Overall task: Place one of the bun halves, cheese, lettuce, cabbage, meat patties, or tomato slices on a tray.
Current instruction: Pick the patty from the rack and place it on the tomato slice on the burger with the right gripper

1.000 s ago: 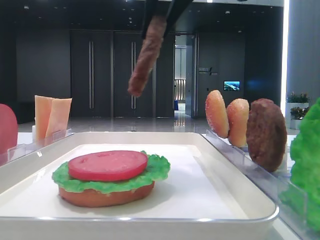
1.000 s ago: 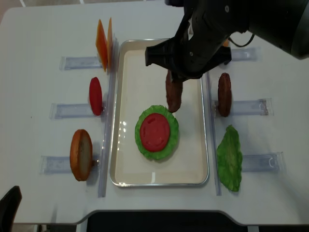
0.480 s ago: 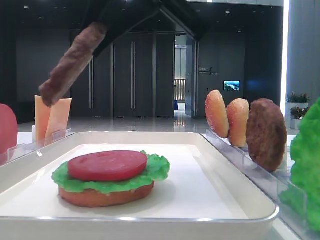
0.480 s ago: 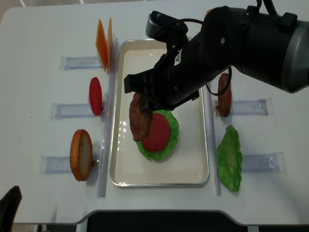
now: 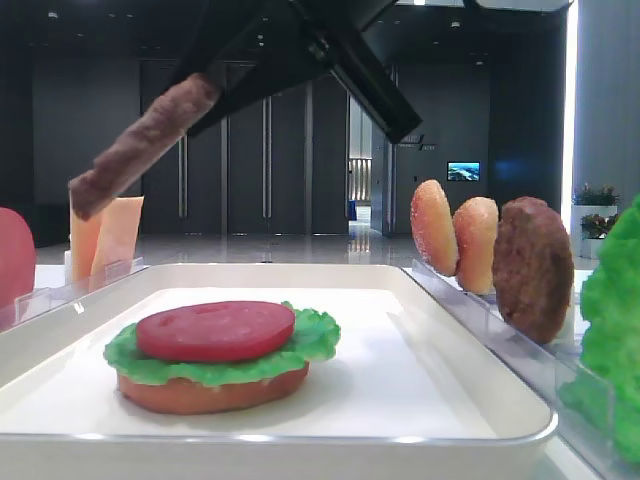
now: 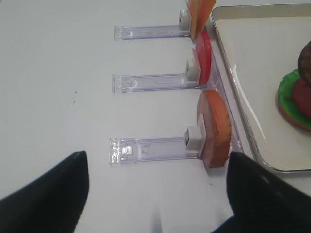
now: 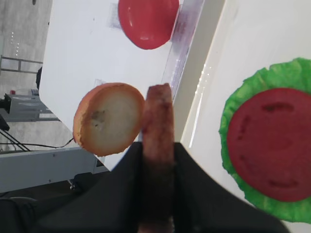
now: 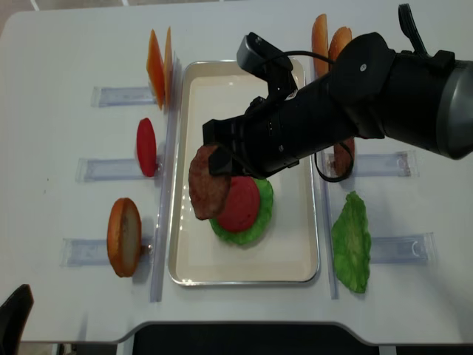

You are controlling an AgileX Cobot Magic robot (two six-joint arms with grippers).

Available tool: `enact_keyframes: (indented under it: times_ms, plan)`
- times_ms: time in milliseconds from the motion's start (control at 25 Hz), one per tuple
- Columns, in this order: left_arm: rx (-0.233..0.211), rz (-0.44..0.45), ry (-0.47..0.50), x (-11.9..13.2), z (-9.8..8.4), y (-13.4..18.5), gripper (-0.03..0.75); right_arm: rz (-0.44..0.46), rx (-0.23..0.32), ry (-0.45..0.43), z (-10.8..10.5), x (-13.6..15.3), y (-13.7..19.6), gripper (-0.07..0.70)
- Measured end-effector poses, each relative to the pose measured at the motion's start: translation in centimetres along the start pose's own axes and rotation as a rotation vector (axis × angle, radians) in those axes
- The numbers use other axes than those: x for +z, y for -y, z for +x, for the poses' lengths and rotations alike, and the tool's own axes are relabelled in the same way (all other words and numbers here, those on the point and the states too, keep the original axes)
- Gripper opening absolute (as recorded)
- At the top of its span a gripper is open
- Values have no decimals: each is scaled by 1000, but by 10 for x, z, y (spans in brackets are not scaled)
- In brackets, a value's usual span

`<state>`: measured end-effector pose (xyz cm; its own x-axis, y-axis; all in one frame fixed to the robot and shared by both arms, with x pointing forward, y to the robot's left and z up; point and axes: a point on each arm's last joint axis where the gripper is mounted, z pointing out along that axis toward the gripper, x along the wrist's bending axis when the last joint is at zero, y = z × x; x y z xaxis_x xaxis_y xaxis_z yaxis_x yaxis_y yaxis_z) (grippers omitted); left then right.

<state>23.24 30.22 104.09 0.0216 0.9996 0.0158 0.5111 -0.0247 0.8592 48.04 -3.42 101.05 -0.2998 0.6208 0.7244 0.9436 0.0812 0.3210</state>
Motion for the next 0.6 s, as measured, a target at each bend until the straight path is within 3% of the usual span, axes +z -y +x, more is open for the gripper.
enact_keyframes:
  times_ms: [200, 600]
  plan:
    - [0, 0, 0, 0, 0, 0, 692, -17, -9, 5, -8, -2, -4, 111]
    - [0, 0, 0, 0, 0, 0, 692, 40, 8, 34, -27, 15, -3, 111]
